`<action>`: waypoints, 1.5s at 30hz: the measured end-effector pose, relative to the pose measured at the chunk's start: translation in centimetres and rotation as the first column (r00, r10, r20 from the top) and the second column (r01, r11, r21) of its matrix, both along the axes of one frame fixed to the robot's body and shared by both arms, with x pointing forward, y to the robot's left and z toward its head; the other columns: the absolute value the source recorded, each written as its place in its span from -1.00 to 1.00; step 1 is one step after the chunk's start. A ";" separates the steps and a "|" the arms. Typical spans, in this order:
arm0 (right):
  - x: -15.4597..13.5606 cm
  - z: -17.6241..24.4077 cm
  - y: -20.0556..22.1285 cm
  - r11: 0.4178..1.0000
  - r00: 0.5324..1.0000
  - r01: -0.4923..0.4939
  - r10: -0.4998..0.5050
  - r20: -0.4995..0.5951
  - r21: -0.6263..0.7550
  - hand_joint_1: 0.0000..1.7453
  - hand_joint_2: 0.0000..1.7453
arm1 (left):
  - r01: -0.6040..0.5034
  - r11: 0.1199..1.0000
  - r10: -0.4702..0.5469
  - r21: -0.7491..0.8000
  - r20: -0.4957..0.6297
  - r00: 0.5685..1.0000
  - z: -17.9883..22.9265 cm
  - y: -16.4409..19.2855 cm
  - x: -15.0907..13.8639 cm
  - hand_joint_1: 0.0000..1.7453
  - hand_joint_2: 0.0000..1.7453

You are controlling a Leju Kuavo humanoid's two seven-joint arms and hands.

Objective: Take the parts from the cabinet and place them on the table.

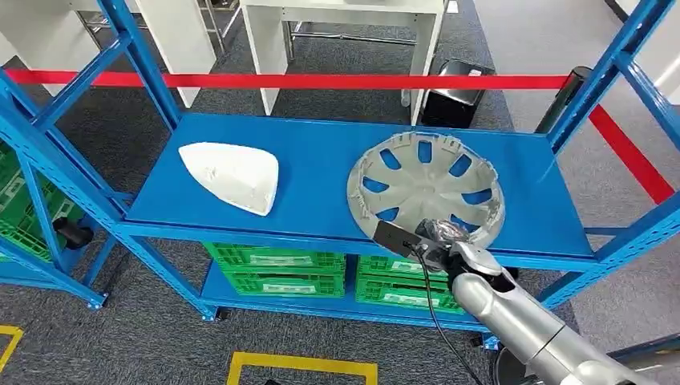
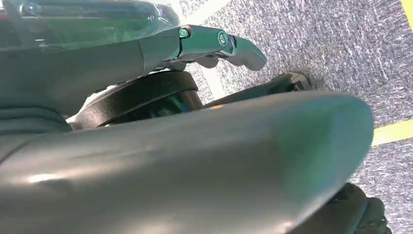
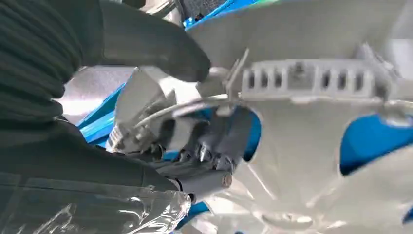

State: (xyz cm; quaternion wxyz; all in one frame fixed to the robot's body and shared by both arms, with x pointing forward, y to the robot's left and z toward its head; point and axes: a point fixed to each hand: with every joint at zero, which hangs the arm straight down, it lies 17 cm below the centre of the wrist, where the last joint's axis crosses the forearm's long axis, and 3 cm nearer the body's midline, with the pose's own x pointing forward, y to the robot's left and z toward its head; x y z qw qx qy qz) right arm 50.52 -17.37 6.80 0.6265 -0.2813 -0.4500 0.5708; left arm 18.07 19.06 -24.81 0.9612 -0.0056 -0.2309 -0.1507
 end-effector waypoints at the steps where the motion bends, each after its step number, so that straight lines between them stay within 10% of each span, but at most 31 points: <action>1: 0.0 0.0 -0.1 1.000 1.000 0.001 -0.001 0.000 -0.004 0.62 1.00 | -0.001 1.000 0.001 0.000 0.000 1.000 0.0 0.0 0.0 -1.00 -1.00; 5: -0.1 -0.4 -0.4 0.999 1.000 -0.011 0.011 0.006 -0.049 1.00 1.00 | -0.004 1.000 0.004 0.000 0.000 1.000 0.0 0.0 0.0 -1.00 -1.00; 45: 1.9 -1.2 -8.4 0.931 0.971 0.121 -0.039 0.236 -0.343 1.00 1.00 | -0.001 0.999 0.002 -0.054 0.014 1.000 0.7 -2.7 0.5 -1.00 -1.00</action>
